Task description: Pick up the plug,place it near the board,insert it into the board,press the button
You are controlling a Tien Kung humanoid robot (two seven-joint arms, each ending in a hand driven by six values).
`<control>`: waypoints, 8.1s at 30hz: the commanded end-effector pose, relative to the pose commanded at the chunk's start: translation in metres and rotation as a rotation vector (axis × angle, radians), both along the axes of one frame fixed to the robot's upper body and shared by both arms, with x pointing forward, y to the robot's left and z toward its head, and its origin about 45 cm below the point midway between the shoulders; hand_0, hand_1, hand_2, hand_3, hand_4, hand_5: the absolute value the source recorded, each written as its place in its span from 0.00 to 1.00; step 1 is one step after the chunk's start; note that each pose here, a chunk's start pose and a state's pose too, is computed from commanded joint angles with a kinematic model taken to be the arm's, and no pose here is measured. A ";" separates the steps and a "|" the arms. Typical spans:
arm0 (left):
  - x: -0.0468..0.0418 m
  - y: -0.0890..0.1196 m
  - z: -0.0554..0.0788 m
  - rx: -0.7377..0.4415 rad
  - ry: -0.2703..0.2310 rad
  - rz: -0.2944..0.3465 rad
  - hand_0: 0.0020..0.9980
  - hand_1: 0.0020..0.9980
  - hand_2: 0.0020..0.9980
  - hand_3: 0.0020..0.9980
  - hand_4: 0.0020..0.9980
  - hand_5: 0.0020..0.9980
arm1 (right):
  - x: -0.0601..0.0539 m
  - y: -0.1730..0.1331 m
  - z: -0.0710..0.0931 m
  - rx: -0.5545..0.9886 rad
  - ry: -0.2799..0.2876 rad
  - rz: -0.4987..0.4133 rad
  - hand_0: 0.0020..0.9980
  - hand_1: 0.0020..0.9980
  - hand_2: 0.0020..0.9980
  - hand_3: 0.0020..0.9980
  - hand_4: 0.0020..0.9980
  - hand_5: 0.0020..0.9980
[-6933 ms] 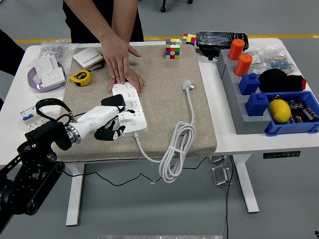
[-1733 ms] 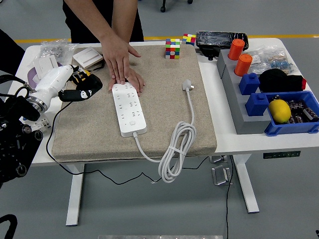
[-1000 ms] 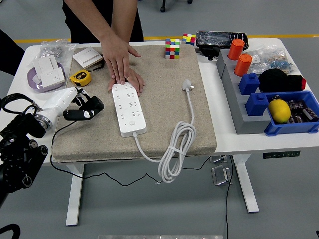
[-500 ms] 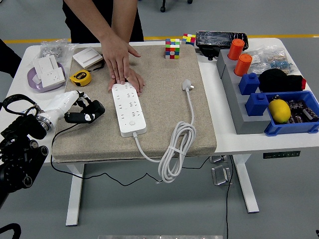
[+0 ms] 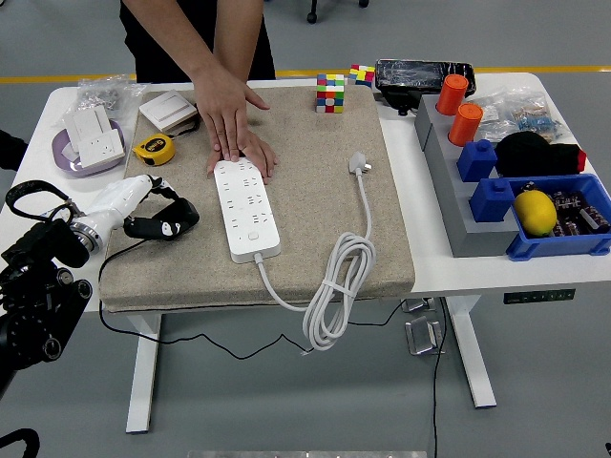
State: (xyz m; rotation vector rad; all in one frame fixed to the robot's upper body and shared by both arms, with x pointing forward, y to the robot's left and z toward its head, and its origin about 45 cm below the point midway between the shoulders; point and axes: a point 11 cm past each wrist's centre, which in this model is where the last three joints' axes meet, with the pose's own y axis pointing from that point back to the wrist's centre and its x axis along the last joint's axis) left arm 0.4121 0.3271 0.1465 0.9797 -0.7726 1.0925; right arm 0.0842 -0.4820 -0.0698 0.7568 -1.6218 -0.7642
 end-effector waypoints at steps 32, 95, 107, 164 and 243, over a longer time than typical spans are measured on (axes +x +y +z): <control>-0.0550 -0.045 0.072 -0.841 -0.111 0.142 1.00 1.00 1.00 1.00 1.00 1.00 | -0.002 0.007 -0.003 0.013 0.000 -0.007 0.84 0.77 0.76 0.79 1.00 1.00; -0.0830 -0.036 0.082 -1.120 -0.225 0.196 0.75 0.72 0.70 0.71 1.00 1.00 | 0.011 0.011 -0.003 0.005 -0.025 0.014 0.85 0.78 0.76 0.79 1.00 1.00; -0.0819 -0.032 0.083 -1.089 -0.236 0.228 0.67 0.62 0.57 0.56 0.92 1.00 | 0.017 0.014 -0.002 0.010 -0.032 0.026 0.85 0.77 0.76 0.79 1.00 1.00; -0.0819 -0.042 0.075 -1.117 -0.101 0.153 0.90 0.91 0.87 0.84 1.00 0.77 | 0.017 0.013 -0.002 0.013 -0.028 0.028 0.84 0.77 0.76 0.79 1.00 1.00; -0.0835 -0.035 0.070 -1.120 -0.111 0.201 0.86 0.83 0.80 0.82 0.97 0.66 | 0.005 0.024 -0.010 0.038 -0.010 0.013 0.84 0.77 0.76 0.79 1.00 1.00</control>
